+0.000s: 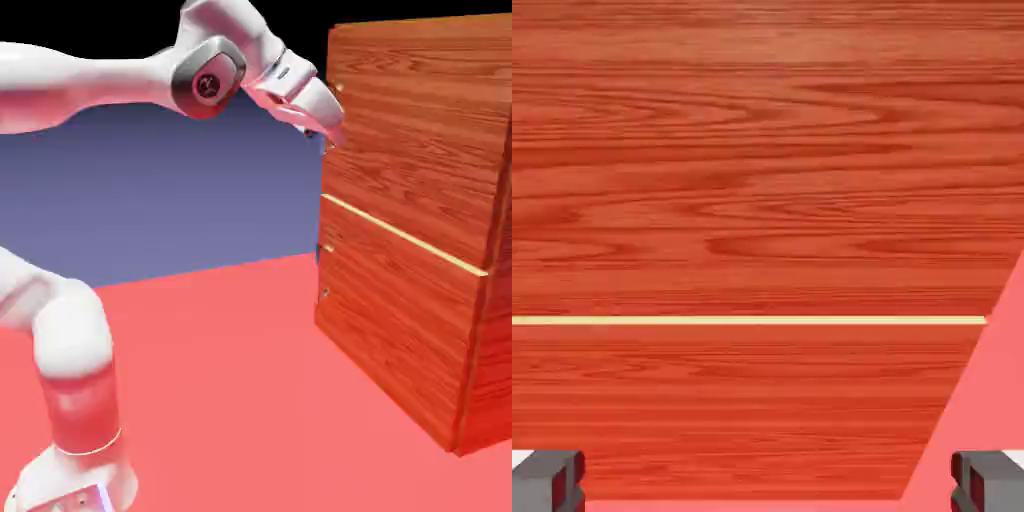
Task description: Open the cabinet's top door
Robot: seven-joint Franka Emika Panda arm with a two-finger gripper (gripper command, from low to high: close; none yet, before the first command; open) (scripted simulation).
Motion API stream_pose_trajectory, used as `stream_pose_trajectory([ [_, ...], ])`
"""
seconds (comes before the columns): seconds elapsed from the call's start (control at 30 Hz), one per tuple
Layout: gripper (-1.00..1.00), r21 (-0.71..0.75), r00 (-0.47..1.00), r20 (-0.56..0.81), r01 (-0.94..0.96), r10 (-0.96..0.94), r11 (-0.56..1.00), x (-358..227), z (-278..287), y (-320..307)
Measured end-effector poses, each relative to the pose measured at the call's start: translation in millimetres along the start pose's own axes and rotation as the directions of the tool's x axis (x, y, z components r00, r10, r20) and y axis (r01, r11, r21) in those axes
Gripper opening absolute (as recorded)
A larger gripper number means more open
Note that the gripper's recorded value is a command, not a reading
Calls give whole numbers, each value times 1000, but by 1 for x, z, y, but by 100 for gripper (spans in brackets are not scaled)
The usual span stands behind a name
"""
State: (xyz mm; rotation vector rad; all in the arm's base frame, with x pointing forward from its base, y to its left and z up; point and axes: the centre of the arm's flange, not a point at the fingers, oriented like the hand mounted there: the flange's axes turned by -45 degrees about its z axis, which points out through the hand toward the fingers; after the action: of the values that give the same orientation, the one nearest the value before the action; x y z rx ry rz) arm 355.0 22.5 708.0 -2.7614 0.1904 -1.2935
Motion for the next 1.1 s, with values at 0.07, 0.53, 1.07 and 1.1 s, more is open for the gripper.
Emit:
stream_pose_trajectory([
  [0.07,100,34,992,-59,-108,110,994,9,-11,-19],
  [0.53,100,443,607,-115,-677,786,588,36,-40,-153],
  [1.07,100,508,-192,427,-758,884,-410,8,36,-258],
  [1.1,100,484,-246,460,-736,853,-473,5,44,-261],
])
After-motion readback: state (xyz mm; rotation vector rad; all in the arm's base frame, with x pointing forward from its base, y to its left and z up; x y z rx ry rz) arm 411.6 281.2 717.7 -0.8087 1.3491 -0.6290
